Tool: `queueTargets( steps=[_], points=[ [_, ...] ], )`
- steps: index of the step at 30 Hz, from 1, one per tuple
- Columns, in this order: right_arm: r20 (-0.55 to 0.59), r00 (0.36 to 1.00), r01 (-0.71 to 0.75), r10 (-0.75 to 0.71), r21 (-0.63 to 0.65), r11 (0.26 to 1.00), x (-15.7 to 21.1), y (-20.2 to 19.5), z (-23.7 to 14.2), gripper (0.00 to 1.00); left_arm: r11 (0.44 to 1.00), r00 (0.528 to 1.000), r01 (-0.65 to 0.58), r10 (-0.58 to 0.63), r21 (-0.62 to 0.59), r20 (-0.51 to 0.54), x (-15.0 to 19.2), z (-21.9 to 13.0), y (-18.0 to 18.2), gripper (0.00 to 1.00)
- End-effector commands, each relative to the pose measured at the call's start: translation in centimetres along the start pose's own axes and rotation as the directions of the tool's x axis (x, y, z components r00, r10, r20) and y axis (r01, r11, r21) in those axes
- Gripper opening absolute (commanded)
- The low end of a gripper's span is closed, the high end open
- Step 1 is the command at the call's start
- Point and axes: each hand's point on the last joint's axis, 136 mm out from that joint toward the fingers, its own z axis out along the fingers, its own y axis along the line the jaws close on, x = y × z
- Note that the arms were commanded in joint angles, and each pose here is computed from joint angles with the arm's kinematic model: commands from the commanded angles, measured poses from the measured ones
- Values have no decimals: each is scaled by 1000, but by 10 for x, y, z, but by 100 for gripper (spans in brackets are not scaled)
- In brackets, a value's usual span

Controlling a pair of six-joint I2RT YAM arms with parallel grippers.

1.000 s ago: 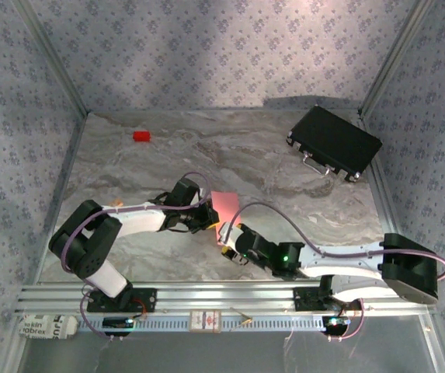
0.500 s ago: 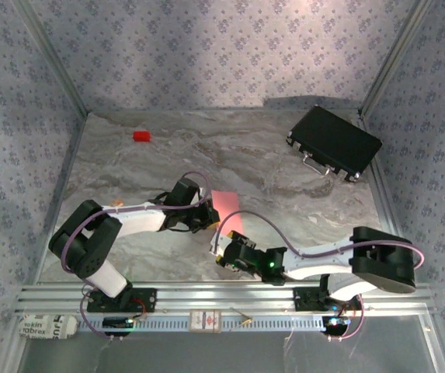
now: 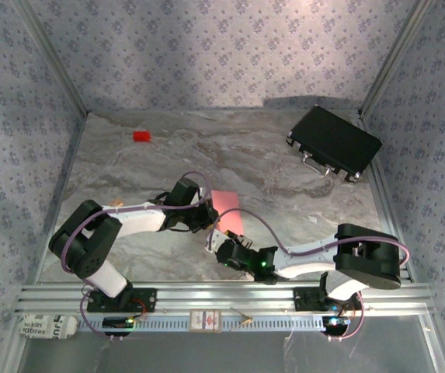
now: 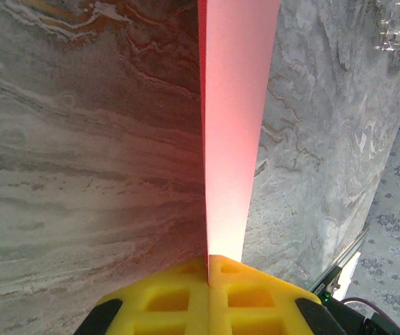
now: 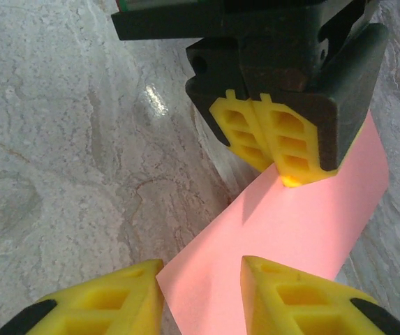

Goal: Fold a paper plane with a square sheet of paper (pick it up from the middle)
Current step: Third fold the triangle at the center of the table.

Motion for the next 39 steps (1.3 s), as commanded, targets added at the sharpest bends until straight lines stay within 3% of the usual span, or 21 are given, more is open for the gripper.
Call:
queueTargets(
  steps=[1, 19, 27, 29, 34, 39],
  points=[
    [21, 999, -30, 30, 30, 999, -6, -6, -3, 30, 1000, 1000, 4, -4, 16, 10, -3, -1, -4, 6],
    [16, 998, -59, 59, 34, 998, -2, -10, -7, 10, 1000, 1000, 9, -9, 15, 13, -4, -2, -5, 7],
    [8, 997, -83, 83, 32, 996, -1, -12, -6, 4, 1000, 1000, 9, -9, 7, 18, -1, -5, -2, 16],
    [8, 995, -98, 98, 25, 995, -1, -12, -6, 4, 1000, 1000, 7, -7, -3, 19, -1, -6, 0, 24],
    [-10, 979, -202, 202, -105, 974, -1, -5, -8, 3, 995, 997, -18, 25, -100, 74, -7, -23, 10, 38],
    [-91, 929, -369, 358, -270, 889, 0, -2, -10, 4, 988, 991, -20, 40, -154, 126, -16, -43, 15, 43]
  ],
)
